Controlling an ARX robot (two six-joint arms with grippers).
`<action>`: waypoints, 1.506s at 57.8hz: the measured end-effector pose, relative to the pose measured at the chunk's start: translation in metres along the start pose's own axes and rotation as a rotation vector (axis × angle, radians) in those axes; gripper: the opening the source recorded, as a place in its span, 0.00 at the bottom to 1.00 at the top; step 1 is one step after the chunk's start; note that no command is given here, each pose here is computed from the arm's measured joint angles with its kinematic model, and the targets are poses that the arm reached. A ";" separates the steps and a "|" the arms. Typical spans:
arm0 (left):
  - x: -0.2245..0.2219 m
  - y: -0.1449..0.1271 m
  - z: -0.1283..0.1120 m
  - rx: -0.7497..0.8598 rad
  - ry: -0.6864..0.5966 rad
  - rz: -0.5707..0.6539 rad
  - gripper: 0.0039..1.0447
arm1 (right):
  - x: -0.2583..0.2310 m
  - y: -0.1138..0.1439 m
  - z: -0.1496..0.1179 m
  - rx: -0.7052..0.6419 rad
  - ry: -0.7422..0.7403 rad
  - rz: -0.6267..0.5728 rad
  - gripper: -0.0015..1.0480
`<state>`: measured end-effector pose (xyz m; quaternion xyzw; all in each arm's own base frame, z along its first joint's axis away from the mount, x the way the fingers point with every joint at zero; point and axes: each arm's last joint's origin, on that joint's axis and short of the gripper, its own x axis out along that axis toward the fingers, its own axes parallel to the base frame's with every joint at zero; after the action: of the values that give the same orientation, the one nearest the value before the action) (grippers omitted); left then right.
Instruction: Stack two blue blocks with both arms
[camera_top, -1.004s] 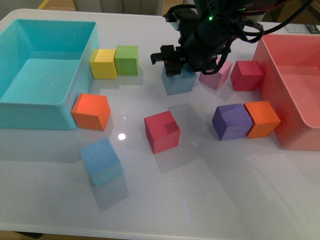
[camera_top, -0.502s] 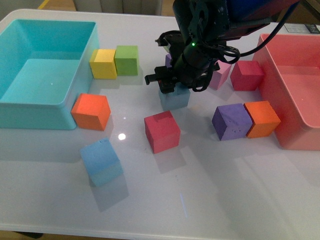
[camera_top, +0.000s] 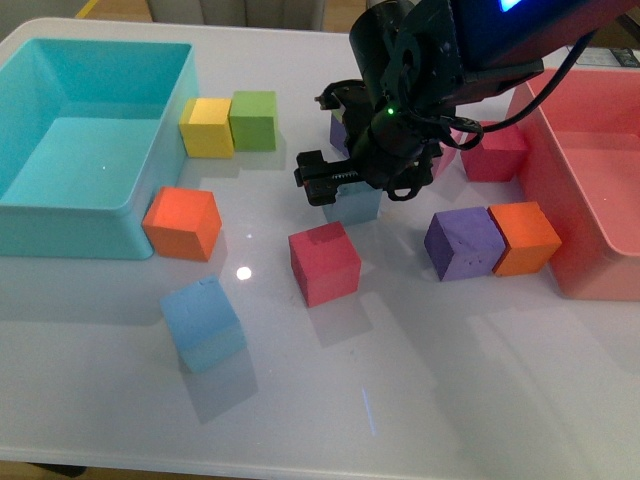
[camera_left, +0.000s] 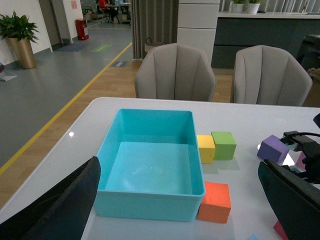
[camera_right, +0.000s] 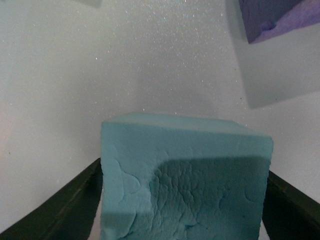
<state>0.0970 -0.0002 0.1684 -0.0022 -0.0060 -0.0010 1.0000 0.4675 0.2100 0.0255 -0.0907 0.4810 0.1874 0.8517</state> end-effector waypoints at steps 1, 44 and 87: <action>0.000 0.000 0.000 0.000 0.000 0.000 0.92 | -0.001 -0.001 -0.001 0.003 -0.005 0.001 0.91; 0.000 0.000 0.000 0.000 0.000 0.000 0.92 | -0.251 -0.047 -0.080 0.106 -0.674 -0.013 0.91; 0.000 0.000 0.000 0.000 0.000 0.000 0.92 | -0.294 -0.060 -0.201 0.192 -1.005 -0.387 0.02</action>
<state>0.0970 -0.0002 0.1684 -0.0022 -0.0060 -0.0008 1.0000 0.1963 0.0191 0.1702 0.0011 0.0045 0.0027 1.0000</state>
